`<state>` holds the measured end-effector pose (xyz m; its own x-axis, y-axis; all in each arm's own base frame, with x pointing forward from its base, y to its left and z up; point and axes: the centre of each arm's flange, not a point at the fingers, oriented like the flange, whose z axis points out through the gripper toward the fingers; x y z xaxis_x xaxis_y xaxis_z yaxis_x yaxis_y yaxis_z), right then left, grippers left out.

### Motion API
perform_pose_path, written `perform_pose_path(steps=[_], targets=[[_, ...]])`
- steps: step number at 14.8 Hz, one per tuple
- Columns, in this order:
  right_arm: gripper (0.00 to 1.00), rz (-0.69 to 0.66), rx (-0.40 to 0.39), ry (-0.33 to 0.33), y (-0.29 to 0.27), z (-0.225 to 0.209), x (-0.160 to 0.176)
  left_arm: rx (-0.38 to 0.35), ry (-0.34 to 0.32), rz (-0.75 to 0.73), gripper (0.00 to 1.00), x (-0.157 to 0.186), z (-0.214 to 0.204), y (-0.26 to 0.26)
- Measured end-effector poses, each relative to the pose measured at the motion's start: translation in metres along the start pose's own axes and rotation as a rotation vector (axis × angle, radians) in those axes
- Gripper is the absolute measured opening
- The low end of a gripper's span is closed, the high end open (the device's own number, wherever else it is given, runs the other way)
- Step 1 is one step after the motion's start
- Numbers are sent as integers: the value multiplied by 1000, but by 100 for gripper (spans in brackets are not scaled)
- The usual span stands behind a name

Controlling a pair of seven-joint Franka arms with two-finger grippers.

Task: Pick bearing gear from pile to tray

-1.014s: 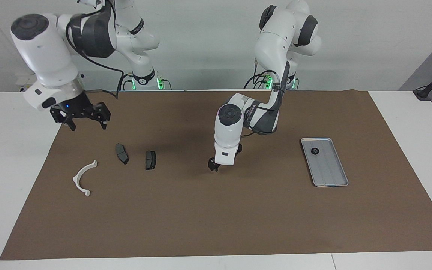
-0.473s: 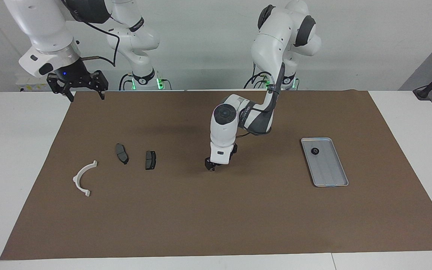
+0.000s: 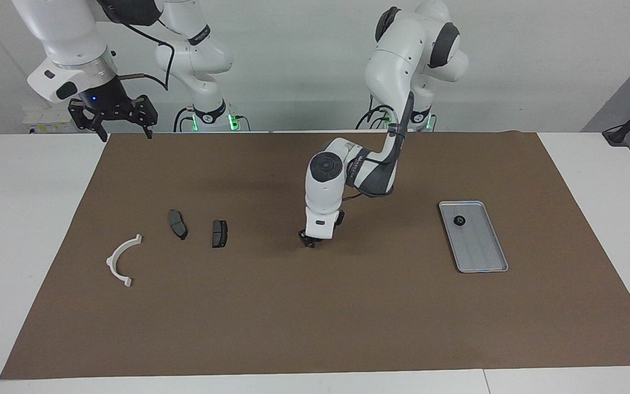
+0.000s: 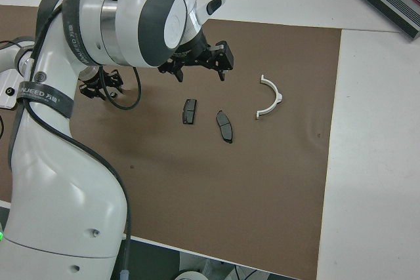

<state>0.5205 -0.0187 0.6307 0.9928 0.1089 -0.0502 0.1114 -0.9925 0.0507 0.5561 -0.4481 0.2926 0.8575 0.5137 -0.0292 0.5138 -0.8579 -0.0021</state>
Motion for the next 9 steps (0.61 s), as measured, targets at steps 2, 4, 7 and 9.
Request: perform_pose_path(steps=[2, 4, 7, 9], targets=[[100, 0, -1, 11, 0, 0, 2, -2, 1, -5, 61, 0, 0, 0], [100, 2, -1, 10, 1, 2, 2, -14, 5, -8, 45, -1, -2, 2], [100, 13, 11, -2, 1, 9, 3, -15, 6, -8, 24, -2, -3, 2], [100, 32, 38, -17, 4, 17, 2, -13, 5, -10, 24, -2, -3, 2]])
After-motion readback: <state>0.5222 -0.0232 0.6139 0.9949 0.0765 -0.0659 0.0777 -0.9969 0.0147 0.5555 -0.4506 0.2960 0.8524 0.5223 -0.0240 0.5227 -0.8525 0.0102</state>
